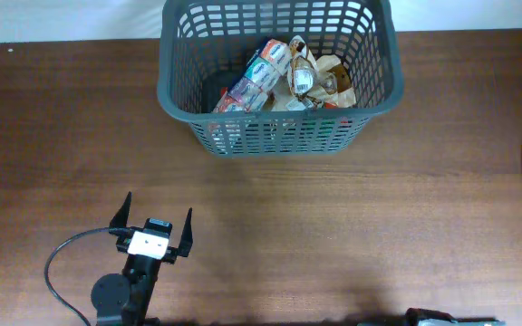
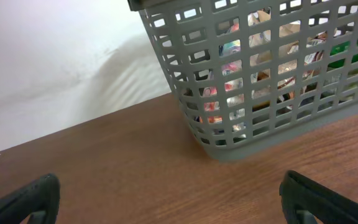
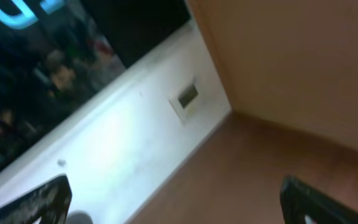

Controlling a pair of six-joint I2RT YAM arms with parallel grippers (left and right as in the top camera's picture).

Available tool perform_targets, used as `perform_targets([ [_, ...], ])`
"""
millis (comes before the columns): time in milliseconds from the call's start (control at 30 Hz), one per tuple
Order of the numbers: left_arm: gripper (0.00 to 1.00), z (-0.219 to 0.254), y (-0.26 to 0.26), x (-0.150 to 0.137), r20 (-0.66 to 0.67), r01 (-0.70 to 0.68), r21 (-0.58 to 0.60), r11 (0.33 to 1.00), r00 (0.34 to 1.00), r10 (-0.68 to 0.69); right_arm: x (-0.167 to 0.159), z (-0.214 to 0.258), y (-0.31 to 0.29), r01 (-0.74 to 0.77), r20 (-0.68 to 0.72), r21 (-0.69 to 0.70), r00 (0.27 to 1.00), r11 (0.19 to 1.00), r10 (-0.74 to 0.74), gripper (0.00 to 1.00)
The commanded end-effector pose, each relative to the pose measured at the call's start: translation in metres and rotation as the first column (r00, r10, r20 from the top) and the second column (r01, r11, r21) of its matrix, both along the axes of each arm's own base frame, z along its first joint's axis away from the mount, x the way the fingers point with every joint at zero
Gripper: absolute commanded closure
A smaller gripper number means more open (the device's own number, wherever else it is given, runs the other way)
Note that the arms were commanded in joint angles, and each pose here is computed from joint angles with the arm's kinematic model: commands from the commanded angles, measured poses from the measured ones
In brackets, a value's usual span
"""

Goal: Pack container

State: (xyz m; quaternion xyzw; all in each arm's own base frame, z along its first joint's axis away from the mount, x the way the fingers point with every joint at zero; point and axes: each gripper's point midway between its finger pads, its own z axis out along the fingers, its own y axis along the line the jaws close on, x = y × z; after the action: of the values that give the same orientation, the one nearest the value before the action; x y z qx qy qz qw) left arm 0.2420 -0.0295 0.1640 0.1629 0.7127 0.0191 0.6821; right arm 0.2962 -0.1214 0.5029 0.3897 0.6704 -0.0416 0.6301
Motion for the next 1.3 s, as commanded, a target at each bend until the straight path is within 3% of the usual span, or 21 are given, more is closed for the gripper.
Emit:
perform_targets([
  [0,0.01,-0.002,0.002,0.000,0.004,-0.010,0.012,1.000,1.000,0.010,-0.021,-0.011,0.012,-0.039,0.080,-0.002,0.996,0.999,0.039,0.01],
  [200,0.01,-0.002,0.002,0.000,0.004,-0.010,0.012,1.000,1.000,0.010,-0.056,-0.051,0.036,-0.142,0.191,-0.022,0.971,0.990,0.144,0.01],
  [767,0.01,-0.002,0.002,0.000,0.004,-0.010,0.012,1.000,1.000,0.010,-0.105,-0.172,0.067,-0.266,0.193,-0.029,0.944,0.963,0.267,0.01],
  [1000,0.01,-0.002,0.002,0.000,0.004,-0.010,0.012,1.000,1.000,0.010,-0.102,-0.183,0.089,-0.368,0.128,-0.314,0.897,0.875,0.424,0.01],
  [1267,0.01,-0.002,0.002,0.000,0.004,-0.010,0.012,1.000,1.000,0.010,-0.100,-0.187,0.092,-0.355,0.209,-0.360,0.871,0.863,0.445,0.01],
])
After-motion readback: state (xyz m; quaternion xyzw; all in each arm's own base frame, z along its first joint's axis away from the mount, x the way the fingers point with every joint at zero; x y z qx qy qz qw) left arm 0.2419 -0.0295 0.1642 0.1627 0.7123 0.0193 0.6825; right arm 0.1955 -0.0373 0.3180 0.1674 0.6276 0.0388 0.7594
